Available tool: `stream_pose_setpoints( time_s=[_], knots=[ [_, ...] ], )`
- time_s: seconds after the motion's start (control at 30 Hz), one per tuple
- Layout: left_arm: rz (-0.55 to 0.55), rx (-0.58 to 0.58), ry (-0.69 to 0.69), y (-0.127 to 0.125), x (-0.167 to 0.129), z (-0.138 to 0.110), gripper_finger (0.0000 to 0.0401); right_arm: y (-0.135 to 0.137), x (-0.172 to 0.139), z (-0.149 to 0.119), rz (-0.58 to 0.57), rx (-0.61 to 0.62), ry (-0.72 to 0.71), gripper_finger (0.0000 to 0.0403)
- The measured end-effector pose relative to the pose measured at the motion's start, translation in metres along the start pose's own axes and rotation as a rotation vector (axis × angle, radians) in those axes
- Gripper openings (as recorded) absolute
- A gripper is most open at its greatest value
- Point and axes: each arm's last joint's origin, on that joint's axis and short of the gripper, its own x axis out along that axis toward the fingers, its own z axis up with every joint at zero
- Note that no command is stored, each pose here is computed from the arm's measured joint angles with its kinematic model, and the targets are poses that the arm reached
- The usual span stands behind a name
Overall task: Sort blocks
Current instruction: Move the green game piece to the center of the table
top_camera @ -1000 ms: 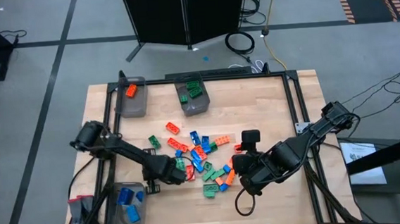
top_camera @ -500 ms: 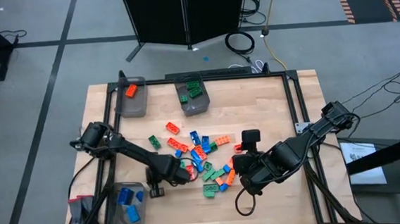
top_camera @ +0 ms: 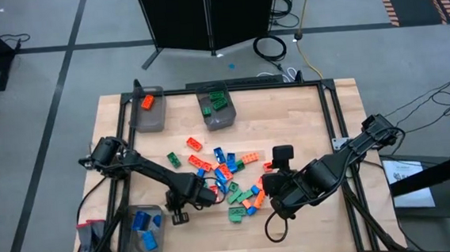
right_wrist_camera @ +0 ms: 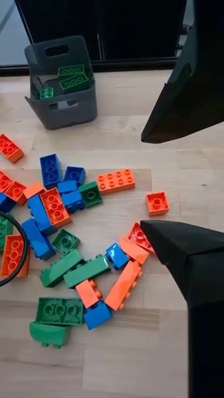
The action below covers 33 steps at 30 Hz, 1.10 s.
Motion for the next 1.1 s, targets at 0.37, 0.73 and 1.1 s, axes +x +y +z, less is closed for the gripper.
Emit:
stream_pose_setpoints(
  time_s=[0.37,0.73,1.1],
  knots=[
    [0.002,-0.001,0.014,0.003,0.008,-0.001,0.0000,0.001,0.000,-0.001,0.026,0.027,0.016,0.0210],
    [0.027,0.019,0.034,0.007,0.020,-0.005,0.0000,0.001,0.000,-0.001,0.045,0.027,0.026,0.0210],
    [0.202,0.119,-0.191,0.020,0.001,0.016,0.0000,0.001,0.000,-0.001,0.051,0.050,0.030,0.0210]
  ],
)
